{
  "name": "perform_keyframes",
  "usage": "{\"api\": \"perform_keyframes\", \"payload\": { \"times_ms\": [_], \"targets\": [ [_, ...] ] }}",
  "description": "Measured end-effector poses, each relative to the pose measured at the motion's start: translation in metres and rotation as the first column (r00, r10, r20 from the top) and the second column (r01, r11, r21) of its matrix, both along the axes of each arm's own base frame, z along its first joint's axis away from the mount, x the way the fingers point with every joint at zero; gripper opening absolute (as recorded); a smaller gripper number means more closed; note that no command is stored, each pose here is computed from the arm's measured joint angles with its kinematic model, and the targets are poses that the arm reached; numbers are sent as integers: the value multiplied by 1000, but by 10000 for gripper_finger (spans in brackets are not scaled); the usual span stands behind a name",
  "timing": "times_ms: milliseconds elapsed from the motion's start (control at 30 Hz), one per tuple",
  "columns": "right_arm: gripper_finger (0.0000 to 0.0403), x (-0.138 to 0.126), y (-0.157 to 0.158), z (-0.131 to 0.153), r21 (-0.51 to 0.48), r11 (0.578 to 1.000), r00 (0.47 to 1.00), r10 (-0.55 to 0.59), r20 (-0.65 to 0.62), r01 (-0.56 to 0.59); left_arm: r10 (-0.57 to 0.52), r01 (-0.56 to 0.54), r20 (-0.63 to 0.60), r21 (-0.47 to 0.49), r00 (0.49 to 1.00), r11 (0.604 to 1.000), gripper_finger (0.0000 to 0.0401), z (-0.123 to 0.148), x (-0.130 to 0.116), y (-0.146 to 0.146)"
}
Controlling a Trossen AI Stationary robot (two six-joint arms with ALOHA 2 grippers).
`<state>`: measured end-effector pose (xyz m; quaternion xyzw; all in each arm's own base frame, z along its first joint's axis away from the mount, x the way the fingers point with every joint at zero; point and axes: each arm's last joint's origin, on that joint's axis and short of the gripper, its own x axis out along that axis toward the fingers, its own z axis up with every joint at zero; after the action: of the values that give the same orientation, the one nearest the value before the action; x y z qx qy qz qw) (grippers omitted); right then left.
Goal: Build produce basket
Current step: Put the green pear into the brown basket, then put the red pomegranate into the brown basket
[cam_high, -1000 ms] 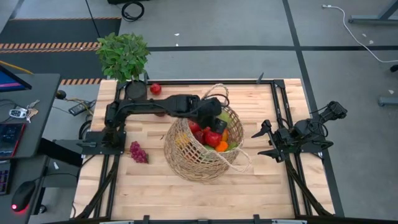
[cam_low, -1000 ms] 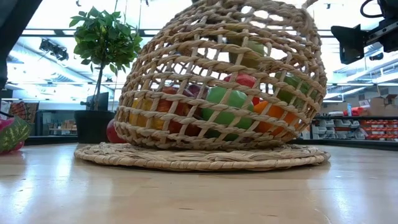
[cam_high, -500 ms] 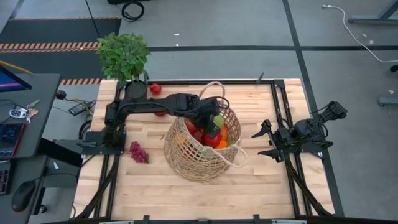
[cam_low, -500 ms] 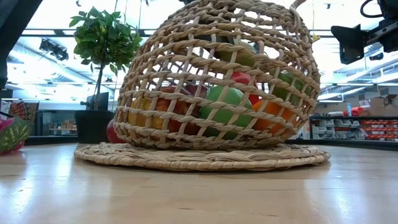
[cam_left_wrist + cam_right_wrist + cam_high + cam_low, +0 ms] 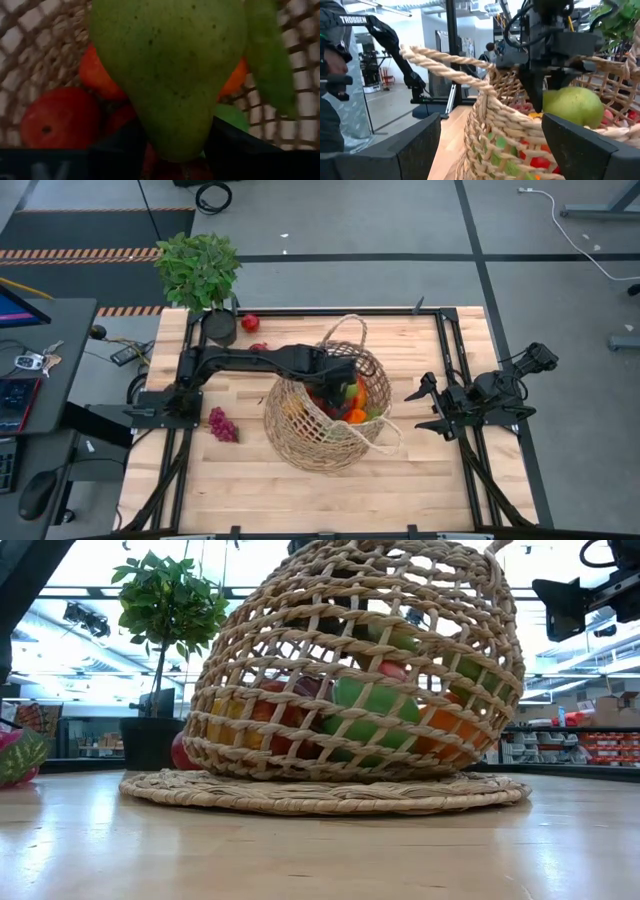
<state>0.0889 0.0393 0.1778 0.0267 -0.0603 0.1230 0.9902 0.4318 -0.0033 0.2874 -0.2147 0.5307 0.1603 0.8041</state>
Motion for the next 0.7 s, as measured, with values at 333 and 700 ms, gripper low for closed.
{"api": "perform_keyframes", "payload": {
  "times_ms": [333, 700],
  "targets": [
    [350, 0, 0, 0, -1, 1000, 1000, 0, -2, 0, -41, 47, -95, 56, 995, 997, 276, -3, -8, 4],
    [350, 0, 0, 0, -1, 1000, 1000, 0, -2, 0, -150, 156, -66, 98, 987, 983, 336, 14, -8, 4]
  ]
}}
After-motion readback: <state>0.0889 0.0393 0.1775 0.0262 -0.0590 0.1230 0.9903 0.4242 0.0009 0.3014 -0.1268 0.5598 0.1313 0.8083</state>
